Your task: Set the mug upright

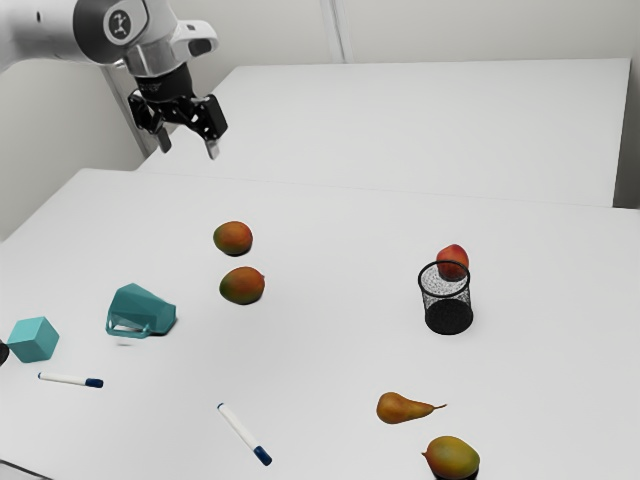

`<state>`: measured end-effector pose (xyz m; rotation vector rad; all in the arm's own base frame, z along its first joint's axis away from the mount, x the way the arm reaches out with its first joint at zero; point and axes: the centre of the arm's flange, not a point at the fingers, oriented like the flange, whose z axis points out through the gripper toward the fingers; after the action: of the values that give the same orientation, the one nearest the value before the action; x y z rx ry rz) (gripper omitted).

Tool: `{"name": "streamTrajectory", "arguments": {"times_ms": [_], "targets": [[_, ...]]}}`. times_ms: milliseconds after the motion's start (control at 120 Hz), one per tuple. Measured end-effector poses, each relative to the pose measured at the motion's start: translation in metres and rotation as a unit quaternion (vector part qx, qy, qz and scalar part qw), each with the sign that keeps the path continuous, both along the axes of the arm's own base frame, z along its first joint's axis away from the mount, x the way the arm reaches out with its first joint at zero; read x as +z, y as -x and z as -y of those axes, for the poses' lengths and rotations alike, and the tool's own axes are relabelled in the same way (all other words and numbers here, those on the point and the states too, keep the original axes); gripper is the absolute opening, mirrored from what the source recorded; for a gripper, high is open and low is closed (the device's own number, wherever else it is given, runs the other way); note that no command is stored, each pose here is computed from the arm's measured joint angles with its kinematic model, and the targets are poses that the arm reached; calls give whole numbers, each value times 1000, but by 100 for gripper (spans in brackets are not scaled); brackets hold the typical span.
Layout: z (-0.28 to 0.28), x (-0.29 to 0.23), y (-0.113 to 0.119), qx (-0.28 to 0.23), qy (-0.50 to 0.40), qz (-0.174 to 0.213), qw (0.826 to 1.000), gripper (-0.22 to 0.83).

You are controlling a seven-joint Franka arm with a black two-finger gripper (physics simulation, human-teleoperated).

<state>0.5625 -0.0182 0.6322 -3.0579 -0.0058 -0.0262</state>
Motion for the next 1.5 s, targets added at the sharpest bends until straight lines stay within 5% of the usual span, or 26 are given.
{"name": "streamTrajectory", "arguments": {"times_ms": [308,850,1267,1500], "targets": [[11,2,7,9,0,1,1000,62],[2,-69,22,17,48,-78,996,62],[-132,-162,25,66,147,-63,985,62],[-279,-224,50,138,223,-27,965,62]]}}
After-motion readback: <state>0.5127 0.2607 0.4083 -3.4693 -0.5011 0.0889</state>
